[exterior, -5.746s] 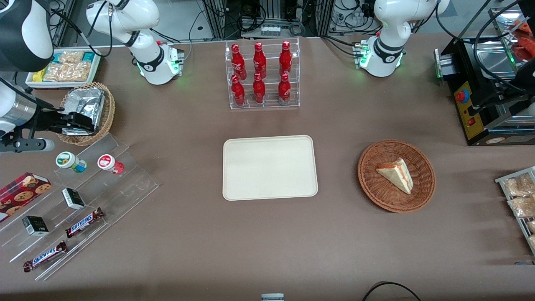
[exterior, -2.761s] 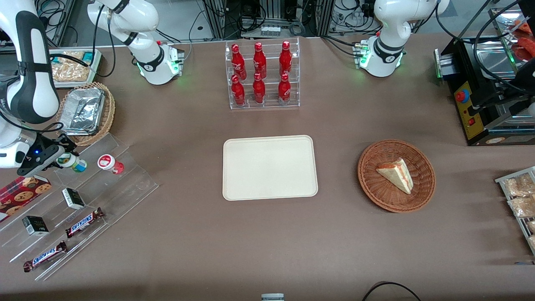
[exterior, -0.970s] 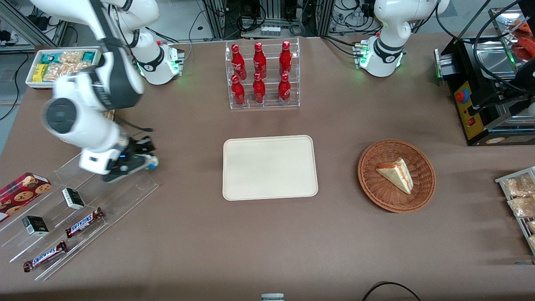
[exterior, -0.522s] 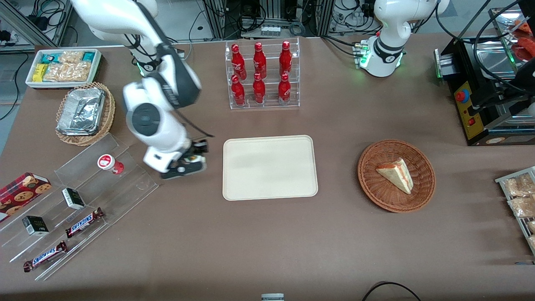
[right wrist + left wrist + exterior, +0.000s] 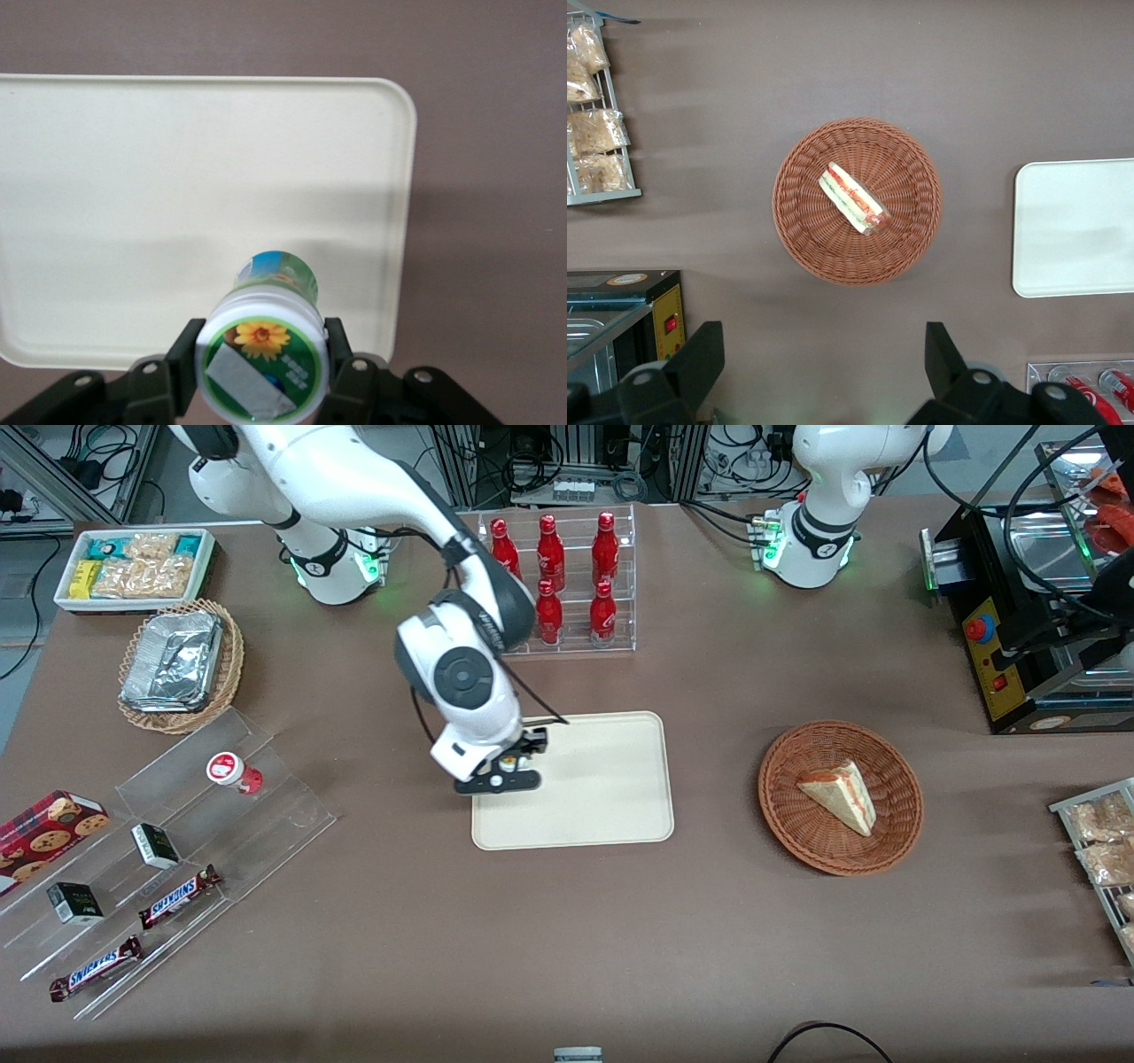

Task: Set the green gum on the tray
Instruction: 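Lower the gum bottle onto the tray and open the right gripper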

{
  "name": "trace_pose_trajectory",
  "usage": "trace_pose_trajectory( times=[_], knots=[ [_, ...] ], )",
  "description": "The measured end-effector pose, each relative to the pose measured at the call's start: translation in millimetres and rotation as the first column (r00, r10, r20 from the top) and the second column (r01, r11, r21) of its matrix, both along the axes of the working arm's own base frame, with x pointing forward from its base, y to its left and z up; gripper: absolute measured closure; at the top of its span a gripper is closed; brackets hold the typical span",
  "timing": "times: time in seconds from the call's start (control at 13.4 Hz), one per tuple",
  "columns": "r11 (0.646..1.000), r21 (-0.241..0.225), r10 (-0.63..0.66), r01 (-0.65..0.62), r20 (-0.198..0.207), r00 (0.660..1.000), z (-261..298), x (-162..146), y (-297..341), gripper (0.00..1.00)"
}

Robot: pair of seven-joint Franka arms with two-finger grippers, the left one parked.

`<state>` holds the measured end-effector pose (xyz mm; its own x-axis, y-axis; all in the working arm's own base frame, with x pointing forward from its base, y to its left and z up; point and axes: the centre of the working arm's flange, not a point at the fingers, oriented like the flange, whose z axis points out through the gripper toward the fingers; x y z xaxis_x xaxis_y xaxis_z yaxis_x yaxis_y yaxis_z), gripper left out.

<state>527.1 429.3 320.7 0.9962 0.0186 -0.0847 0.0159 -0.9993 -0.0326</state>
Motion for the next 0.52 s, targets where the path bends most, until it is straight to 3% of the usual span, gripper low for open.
trace_pose_trajectory(
  times=[0.3, 0.52],
  knots=[
    [0.998, 0.022, -0.054, 0.053, 0.055, 0.997, -26.3, -13.9, 45.1, 0.41],
    [0.997, 0.023, -0.070, 0.069, 0.072, 0.995, -52.5, -21.6, 66.2, 0.41]
  ],
)
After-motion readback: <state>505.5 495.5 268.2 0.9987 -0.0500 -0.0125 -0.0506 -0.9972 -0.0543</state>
